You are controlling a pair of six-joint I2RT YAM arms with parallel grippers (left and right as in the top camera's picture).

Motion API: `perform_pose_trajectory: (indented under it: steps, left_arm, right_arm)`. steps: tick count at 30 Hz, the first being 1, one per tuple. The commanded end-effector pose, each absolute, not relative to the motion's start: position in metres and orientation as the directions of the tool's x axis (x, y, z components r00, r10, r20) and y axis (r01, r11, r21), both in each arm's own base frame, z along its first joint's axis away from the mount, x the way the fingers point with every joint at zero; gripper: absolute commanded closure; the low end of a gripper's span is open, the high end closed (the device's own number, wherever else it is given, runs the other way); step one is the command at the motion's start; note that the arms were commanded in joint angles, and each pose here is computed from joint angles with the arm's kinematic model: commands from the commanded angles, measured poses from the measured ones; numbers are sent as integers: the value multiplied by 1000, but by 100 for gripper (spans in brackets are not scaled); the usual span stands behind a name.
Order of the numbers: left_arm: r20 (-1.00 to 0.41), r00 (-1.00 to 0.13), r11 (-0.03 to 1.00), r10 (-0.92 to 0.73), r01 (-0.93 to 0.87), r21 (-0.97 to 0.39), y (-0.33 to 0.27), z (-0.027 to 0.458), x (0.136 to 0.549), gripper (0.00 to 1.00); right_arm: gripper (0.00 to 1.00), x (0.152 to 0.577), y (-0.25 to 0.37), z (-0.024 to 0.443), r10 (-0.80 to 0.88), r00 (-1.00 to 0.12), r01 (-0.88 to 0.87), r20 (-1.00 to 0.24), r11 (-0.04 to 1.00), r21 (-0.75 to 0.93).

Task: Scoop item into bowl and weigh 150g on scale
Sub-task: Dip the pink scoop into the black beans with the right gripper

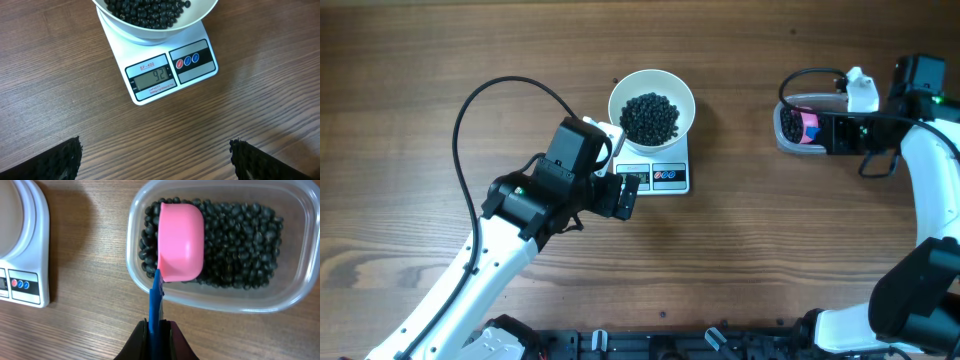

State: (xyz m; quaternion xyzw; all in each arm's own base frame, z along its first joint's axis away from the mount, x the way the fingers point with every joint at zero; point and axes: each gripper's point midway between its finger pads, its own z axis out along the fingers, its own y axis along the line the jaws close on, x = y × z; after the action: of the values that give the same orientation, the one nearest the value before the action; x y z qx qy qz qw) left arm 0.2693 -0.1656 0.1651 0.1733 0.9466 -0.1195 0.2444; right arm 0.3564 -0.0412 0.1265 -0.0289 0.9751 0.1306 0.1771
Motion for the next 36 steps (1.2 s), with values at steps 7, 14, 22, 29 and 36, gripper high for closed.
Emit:
perform_pose_trajectory:
  steps: [7, 14, 22, 29, 36]
  left_arm:
    - [-528, -801, 902, 282, 409, -139, -168, 175, 272, 0]
    - [-528, -801, 902, 282, 409, -139, -168, 175, 272, 0]
    - [-528, -801, 902, 282, 409, -139, -168, 175, 272, 0]
    - [-528, -801, 902, 282, 409, -139, -168, 175, 272, 0]
    - [-528, -801, 902, 282, 409, -139, -168, 175, 272, 0]
  right_arm:
    - [96, 355, -34, 130, 56, -934, -89, -353, 920, 382]
    - [96, 354, -43, 130, 81, -932, -64, -353, 922, 382]
    - [96, 354, -55, 135, 142, -920, -34, -366, 900, 435]
    - [96, 352, -67, 135, 184, -912, 2, -366, 896, 444]
    - [96, 355, -69, 147, 316, -883, 74, -347, 824, 562]
